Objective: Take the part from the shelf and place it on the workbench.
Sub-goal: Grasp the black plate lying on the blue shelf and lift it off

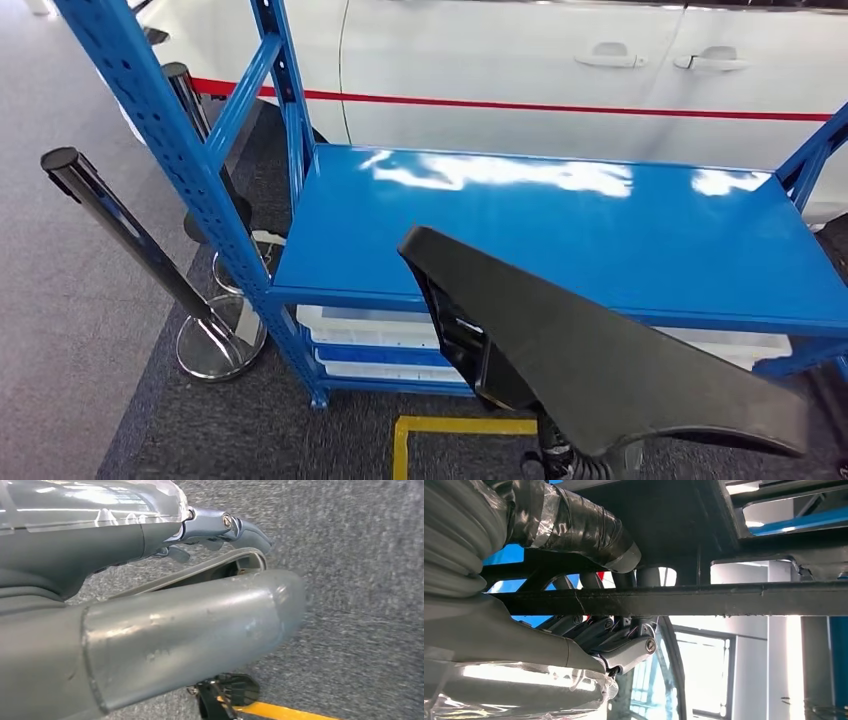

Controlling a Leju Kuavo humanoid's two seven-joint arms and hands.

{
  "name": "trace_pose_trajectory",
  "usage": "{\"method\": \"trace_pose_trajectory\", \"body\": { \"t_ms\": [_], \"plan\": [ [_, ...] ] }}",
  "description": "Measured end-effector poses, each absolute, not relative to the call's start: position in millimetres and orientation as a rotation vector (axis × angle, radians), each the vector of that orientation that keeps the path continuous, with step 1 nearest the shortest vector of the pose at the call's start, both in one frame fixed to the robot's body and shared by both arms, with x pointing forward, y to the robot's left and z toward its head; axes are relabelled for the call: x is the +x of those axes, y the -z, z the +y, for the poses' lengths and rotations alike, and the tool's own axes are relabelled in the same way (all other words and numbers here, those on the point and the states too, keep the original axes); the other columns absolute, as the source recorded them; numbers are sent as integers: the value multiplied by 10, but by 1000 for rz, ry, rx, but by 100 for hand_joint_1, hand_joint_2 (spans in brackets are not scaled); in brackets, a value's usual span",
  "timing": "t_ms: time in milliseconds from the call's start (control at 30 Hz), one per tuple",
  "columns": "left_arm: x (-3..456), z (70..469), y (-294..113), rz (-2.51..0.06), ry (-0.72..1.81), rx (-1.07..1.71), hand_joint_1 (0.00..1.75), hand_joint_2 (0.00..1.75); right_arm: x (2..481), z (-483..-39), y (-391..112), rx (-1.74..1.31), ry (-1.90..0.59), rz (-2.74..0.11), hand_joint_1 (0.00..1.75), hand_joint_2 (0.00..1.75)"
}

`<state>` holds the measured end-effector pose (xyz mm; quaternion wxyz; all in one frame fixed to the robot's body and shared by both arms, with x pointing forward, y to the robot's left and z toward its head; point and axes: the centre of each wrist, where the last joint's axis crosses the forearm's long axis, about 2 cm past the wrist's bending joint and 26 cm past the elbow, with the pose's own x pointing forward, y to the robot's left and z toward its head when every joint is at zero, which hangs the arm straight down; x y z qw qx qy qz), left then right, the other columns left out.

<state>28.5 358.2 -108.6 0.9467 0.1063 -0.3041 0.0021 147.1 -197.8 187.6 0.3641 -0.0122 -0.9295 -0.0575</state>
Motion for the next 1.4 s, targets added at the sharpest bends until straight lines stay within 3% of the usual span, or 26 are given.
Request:
{"method": "trace_pose_trajectory", "body": {
  "t_ms": [1400],
  "plan": [
    [293, 3509, 1093, -600, -30, 232, 0, 0, 1020, -2060, -1587, 202, 214, -2228, 175, 175]
  ]
}}
